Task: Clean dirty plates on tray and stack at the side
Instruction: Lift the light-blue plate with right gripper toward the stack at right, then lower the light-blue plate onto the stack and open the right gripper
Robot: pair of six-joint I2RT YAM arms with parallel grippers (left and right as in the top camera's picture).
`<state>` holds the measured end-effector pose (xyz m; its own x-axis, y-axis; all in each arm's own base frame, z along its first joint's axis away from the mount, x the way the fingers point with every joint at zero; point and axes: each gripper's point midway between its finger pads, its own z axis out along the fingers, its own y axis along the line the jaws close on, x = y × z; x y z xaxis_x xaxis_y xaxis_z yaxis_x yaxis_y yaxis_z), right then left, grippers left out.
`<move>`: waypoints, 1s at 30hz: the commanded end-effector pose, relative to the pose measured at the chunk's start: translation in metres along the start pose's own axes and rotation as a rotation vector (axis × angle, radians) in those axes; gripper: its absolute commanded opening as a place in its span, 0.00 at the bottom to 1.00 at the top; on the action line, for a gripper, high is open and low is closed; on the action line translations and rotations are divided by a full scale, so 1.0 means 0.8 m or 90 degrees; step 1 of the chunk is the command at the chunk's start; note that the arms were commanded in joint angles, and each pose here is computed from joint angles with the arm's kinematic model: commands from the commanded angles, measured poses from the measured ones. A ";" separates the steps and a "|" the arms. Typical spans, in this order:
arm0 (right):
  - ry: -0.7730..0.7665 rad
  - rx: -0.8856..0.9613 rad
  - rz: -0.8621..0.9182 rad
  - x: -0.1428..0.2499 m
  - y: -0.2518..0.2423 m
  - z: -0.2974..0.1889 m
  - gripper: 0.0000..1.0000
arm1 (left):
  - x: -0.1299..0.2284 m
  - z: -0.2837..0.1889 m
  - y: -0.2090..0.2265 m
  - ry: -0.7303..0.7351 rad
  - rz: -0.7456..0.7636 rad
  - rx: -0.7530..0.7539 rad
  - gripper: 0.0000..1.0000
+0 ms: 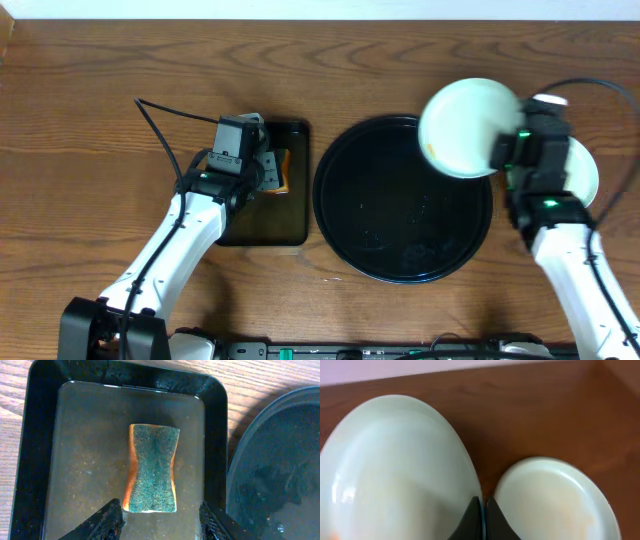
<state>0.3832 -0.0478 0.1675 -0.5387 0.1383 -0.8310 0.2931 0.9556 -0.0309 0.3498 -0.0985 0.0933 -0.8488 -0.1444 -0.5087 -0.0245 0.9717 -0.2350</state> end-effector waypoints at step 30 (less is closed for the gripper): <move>0.204 -0.119 0.351 0.102 -0.112 0.068 0.70 | -0.001 0.001 0.002 0.002 0.001 -0.007 0.52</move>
<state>0.3368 -0.1813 0.0730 -0.4228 0.7302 -0.5368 0.6703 0.6506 0.3570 0.3491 -0.0983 0.0927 -0.8506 -0.1440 -0.5058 -0.0255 0.9720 -0.2337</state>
